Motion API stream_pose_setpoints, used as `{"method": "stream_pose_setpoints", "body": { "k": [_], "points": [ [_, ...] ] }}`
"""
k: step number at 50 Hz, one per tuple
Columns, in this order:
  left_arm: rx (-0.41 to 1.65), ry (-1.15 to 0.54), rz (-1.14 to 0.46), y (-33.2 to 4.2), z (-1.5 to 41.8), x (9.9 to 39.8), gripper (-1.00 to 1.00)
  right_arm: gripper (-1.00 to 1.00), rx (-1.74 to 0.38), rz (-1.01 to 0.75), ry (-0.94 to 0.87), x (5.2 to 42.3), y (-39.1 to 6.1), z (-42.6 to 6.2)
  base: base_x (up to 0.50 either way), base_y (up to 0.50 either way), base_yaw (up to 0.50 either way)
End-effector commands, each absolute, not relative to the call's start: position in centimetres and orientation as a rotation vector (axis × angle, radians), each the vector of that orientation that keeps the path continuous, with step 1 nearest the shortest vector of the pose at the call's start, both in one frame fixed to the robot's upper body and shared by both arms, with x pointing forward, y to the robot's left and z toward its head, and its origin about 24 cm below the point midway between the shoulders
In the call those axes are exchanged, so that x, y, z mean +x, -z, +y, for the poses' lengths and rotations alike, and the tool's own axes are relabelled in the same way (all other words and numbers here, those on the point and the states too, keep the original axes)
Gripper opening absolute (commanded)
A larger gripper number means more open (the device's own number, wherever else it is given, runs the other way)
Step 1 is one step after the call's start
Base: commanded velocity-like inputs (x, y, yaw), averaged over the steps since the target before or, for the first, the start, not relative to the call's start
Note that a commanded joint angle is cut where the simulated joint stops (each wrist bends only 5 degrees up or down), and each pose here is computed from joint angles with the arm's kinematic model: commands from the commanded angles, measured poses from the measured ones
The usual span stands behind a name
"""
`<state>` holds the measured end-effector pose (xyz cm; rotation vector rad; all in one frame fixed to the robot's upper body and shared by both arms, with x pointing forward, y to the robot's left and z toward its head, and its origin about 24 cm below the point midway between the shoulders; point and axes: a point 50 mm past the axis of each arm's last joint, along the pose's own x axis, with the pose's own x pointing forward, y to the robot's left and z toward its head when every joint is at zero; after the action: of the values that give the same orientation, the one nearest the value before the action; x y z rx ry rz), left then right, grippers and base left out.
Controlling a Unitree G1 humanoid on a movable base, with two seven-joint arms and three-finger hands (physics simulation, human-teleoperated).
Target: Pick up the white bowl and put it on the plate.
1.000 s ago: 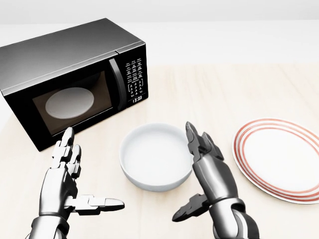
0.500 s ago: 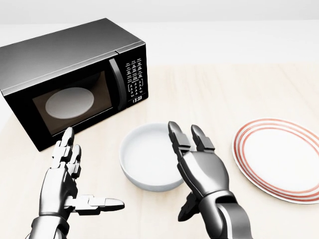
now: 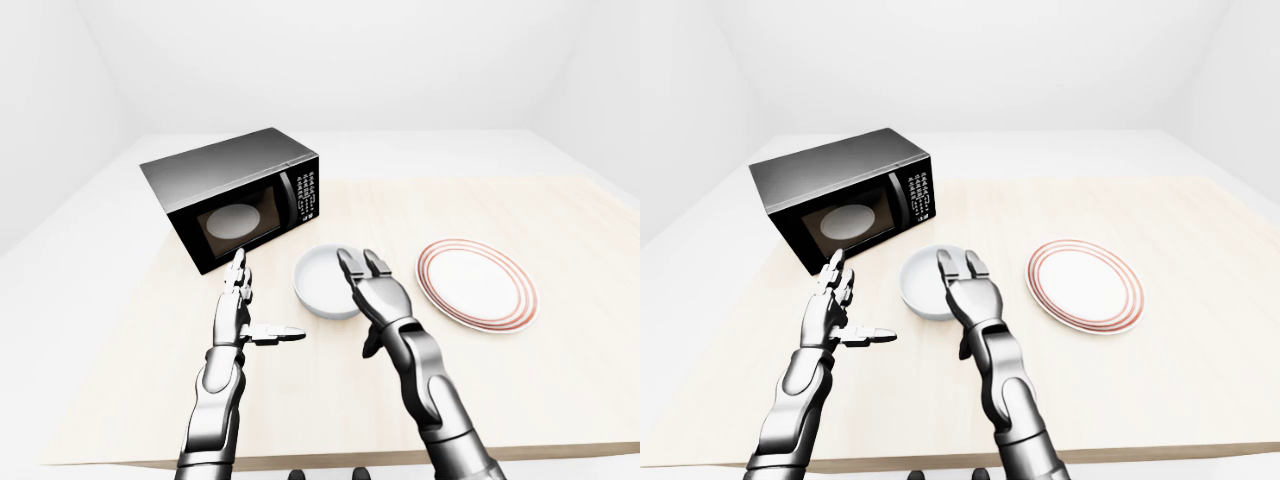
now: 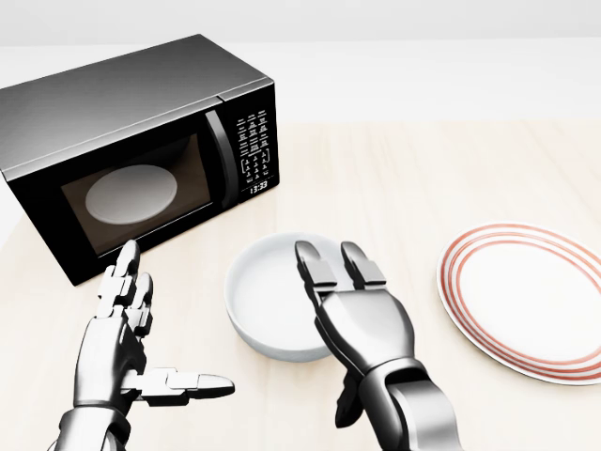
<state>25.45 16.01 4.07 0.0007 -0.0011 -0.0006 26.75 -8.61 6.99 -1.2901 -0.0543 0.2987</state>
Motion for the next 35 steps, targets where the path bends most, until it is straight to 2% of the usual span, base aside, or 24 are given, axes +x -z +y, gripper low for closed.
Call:
{"method": "stream_pose_setpoints", "body": {
  "k": [1, 35],
  "points": [
    [0.001, 0.001, -0.001, -4.1, 16.0, 25.4, 1.0, 1.0, -1.341, -0.032, -0.338, 26.9, -6.8, -8.1, 0.0, 0.0, 0.0],
    [0.002, 0.001, -0.001, -4.1, 16.0, 25.5, 1.0, 1.0, -1.48, 0.047, -0.454, 27.6, -6.9, -6.7, 0.0, 0.0, 0.0]
  ]
}}
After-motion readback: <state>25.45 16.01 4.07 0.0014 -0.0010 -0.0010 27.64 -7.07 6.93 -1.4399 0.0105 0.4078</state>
